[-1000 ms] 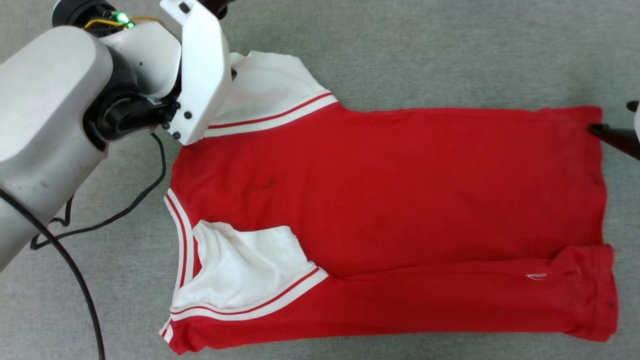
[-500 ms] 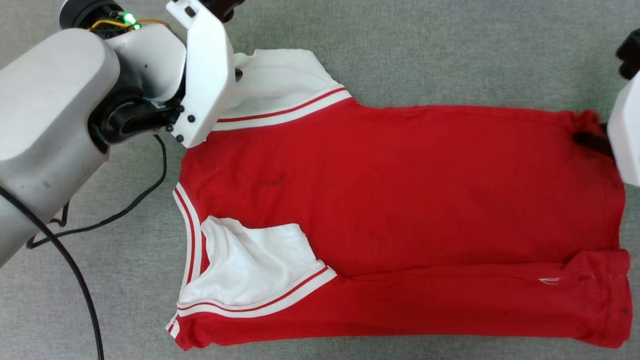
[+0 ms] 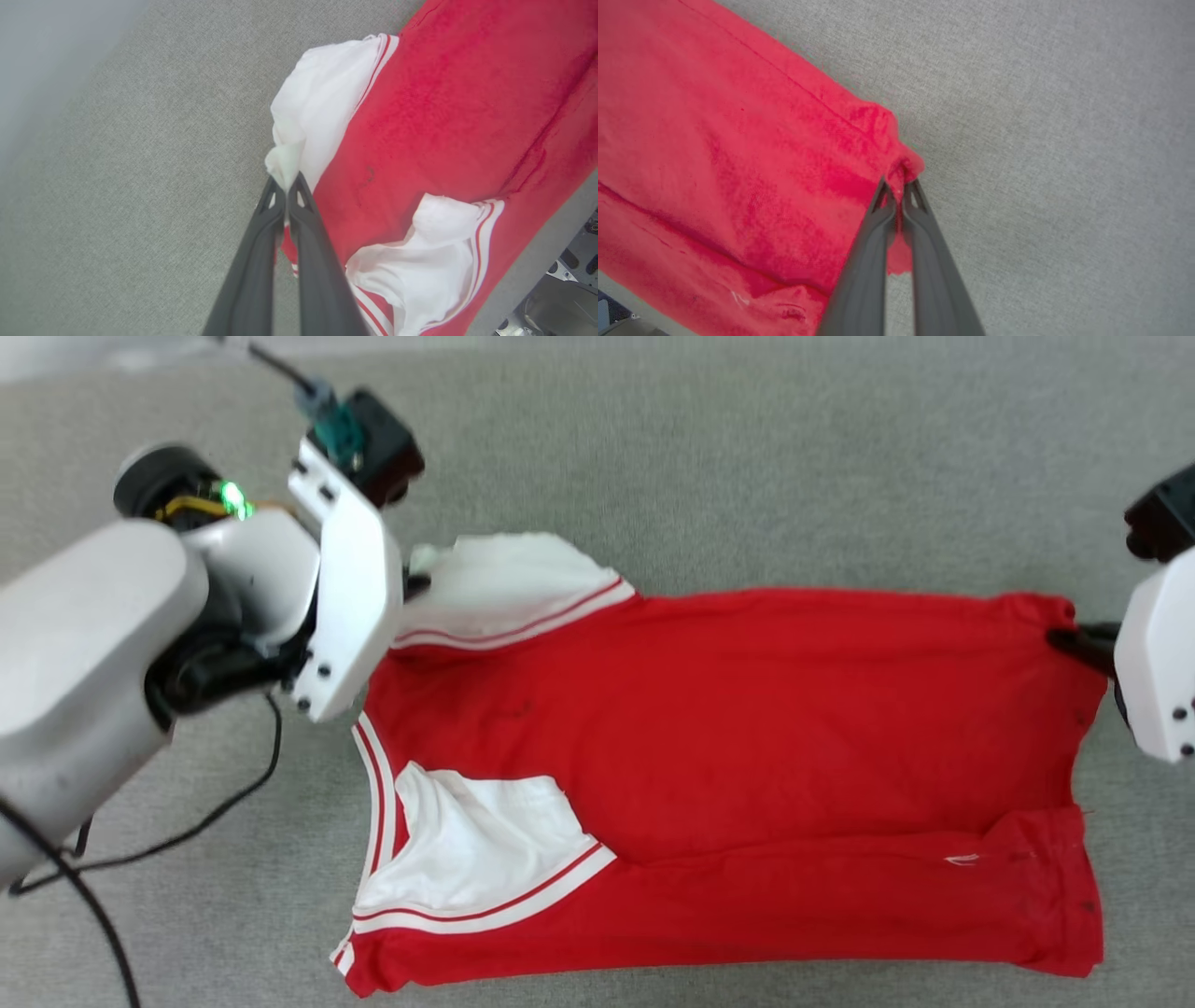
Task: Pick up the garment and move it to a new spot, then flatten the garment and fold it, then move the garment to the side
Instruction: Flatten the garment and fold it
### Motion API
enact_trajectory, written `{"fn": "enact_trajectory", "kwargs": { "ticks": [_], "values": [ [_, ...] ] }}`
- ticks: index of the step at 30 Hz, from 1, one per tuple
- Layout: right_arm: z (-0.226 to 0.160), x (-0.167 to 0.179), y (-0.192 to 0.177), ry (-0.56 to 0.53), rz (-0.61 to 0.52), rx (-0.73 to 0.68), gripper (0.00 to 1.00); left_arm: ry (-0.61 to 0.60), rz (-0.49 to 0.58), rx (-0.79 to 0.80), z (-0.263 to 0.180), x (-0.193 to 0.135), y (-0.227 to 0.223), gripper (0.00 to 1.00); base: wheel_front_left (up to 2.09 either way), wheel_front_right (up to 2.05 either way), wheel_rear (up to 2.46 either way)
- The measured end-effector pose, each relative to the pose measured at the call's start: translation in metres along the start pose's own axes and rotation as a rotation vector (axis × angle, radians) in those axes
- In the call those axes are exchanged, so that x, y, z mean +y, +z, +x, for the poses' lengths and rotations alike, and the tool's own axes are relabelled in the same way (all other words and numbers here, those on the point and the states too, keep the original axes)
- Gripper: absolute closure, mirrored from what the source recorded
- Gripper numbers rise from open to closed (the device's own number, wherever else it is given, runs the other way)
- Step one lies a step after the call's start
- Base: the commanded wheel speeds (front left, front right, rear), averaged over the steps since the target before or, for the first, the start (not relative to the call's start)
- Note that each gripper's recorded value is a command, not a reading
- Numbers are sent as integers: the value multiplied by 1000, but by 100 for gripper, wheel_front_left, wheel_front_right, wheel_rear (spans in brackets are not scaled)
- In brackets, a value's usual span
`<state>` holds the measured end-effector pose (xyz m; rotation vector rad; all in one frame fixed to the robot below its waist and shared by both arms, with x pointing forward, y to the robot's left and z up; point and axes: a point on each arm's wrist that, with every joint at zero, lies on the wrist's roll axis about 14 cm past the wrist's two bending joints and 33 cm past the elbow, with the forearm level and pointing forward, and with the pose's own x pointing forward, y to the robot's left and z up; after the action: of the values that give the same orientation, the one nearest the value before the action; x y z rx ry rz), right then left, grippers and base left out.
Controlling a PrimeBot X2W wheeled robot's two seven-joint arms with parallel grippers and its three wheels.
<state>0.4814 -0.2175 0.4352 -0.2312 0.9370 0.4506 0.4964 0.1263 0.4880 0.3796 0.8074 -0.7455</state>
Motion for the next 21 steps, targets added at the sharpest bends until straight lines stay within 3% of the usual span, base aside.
{"fn": "enact_trajectory", "kwargs": {
  "ticks": [7,21],
  "values": [
    [-28,12,-22,2,-8,-41,100,-11,0,-13,-32,-30,-26,100,0,0,0],
    [-40,47,-102,59,87,0,100,-105,-162,118,-46,-111,-127,100,0,0,0]
  ]
}}
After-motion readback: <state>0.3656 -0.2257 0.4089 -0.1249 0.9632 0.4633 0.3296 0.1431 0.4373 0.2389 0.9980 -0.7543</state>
